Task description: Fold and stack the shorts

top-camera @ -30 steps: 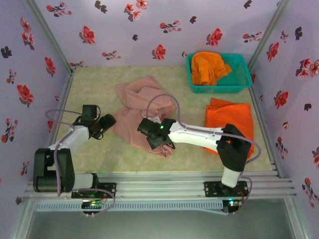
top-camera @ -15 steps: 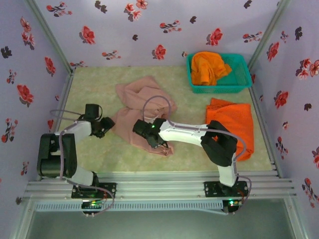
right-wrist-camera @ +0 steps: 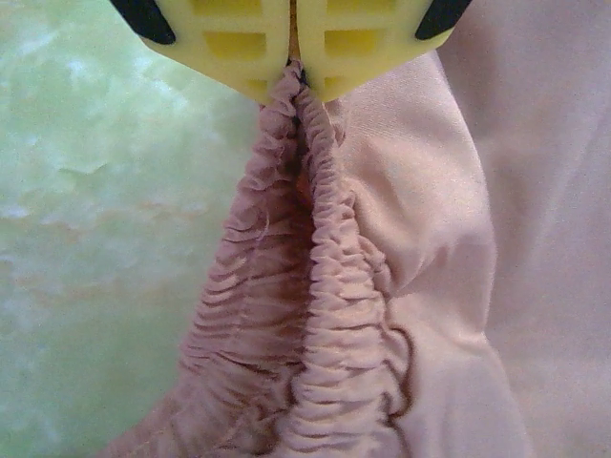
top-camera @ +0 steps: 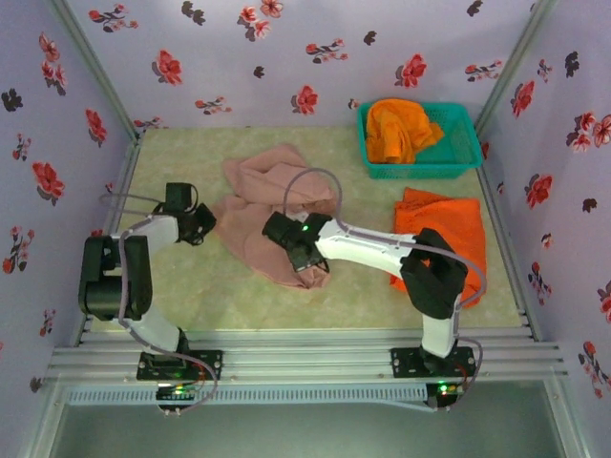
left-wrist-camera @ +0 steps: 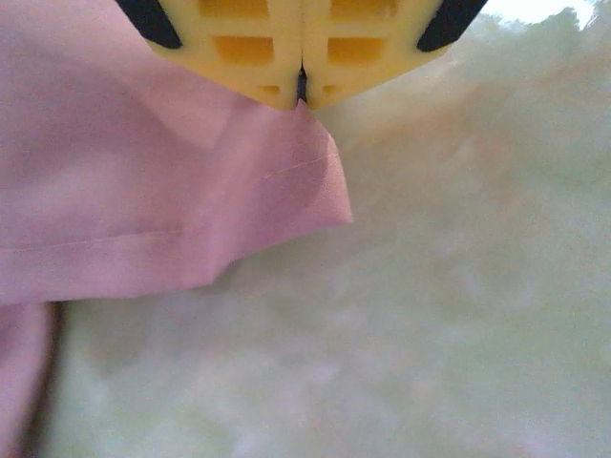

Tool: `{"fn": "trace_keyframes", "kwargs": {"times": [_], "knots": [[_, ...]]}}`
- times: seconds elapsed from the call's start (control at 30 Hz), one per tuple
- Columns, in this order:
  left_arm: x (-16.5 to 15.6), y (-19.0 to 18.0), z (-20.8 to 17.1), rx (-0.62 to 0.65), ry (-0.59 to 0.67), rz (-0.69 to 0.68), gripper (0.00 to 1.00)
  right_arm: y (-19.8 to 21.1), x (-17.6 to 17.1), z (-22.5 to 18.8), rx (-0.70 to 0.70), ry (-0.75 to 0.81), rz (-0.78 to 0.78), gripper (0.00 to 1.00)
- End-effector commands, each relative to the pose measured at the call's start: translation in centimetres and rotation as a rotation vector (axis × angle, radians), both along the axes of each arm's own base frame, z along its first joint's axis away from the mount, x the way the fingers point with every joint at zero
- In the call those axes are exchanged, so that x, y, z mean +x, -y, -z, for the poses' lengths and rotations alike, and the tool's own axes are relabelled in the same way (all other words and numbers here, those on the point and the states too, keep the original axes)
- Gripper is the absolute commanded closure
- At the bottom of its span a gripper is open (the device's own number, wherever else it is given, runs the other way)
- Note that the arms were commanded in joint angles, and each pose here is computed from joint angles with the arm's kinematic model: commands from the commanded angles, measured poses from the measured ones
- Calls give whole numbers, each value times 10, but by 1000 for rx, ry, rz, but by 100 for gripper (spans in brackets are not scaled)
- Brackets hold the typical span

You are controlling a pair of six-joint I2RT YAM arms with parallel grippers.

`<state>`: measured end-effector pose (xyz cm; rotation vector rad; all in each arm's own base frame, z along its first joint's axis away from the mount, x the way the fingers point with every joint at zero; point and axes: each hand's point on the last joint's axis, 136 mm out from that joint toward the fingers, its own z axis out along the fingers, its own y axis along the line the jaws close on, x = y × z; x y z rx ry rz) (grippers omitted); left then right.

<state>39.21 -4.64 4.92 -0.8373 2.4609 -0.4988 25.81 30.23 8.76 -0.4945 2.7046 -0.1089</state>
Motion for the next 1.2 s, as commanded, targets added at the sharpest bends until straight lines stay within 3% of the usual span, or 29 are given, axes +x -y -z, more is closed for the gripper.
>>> {"fn": "trace_keyframes", "kwargs": {"times": [0.0,0.17,0.3,0.43,0.6,0.7,0.8,0.97,1.17], "knots": [[37,3,-49,-10,158,14,100,-10,30,-36,114,48,8,100],[76,-20,-122,-1,267,-31,100,-25,106,-96,270,112,28,100],[110,-50,-211,29,383,-69,100,-39,181,-188,426,282,30,100],[129,-85,-315,75,513,-111,100,-39,236,-298,717,525,25,100],[109,-113,-436,170,704,-129,100,-8,255,-393,1049,679,20,100],[76,-115,-487,249,811,-120,100,12,247,-424,1076,743,-13,100],[38,-111,-510,309,882,-123,100,24,237,-432,1050,754,-61,100],[-31,-114,-490,388,967,-204,100,31,228,-392,918,653,-94,100],[-86,-105,-378,342,837,-234,100,37,197,-261,810,364,4,100]]}}
